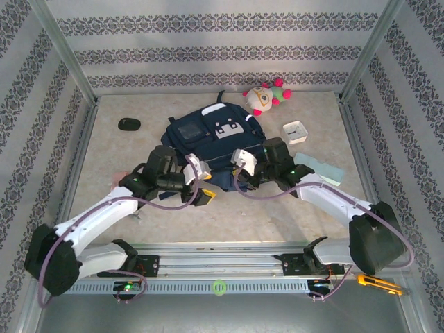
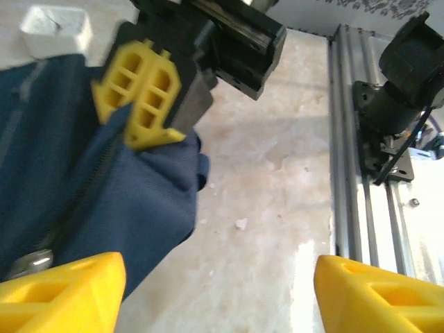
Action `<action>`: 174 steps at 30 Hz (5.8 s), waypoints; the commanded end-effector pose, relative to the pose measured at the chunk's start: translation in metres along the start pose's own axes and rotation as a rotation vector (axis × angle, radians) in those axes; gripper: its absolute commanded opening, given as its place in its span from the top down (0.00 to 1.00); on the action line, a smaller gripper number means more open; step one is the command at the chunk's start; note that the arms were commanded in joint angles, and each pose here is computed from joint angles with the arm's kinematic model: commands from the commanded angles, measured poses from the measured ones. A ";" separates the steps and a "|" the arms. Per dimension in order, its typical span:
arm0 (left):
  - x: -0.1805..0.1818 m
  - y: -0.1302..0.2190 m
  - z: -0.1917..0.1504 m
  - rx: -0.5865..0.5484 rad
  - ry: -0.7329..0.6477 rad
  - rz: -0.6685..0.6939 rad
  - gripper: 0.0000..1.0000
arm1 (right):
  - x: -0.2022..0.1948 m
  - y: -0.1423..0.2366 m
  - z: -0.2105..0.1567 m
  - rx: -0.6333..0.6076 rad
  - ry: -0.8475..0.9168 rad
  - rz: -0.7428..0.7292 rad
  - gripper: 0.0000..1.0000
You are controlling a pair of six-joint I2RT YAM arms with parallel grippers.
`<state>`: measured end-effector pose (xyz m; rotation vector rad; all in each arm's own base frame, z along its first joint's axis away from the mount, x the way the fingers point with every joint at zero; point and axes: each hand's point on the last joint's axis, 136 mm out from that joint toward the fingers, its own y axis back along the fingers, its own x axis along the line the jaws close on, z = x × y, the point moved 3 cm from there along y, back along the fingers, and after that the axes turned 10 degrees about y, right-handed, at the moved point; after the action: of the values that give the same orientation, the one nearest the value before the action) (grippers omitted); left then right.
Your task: Pack books, pencil case, and school supplies into a backpack
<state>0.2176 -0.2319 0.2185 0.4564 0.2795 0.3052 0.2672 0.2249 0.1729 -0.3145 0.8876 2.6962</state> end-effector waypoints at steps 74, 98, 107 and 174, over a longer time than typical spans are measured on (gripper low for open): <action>0.025 -0.066 -0.032 -0.004 0.206 -0.058 1.00 | 0.066 -0.005 0.029 0.180 -1.295 -0.443 0.45; 0.024 -0.062 -0.030 0.000 0.192 -0.048 1.00 | 0.041 -0.006 0.008 0.305 -1.187 -0.689 0.63; 0.025 -0.061 -0.033 0.016 0.183 -0.026 1.00 | 0.041 -0.025 0.026 0.306 -1.086 -0.560 0.85; 0.040 -0.049 -0.052 0.145 0.144 0.127 1.00 | 0.034 0.000 -0.003 0.294 -1.172 -0.576 1.00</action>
<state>0.2485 -0.2368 0.1300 0.6049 0.4438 0.4510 0.2262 0.2579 0.1563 0.9214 0.6519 1.7915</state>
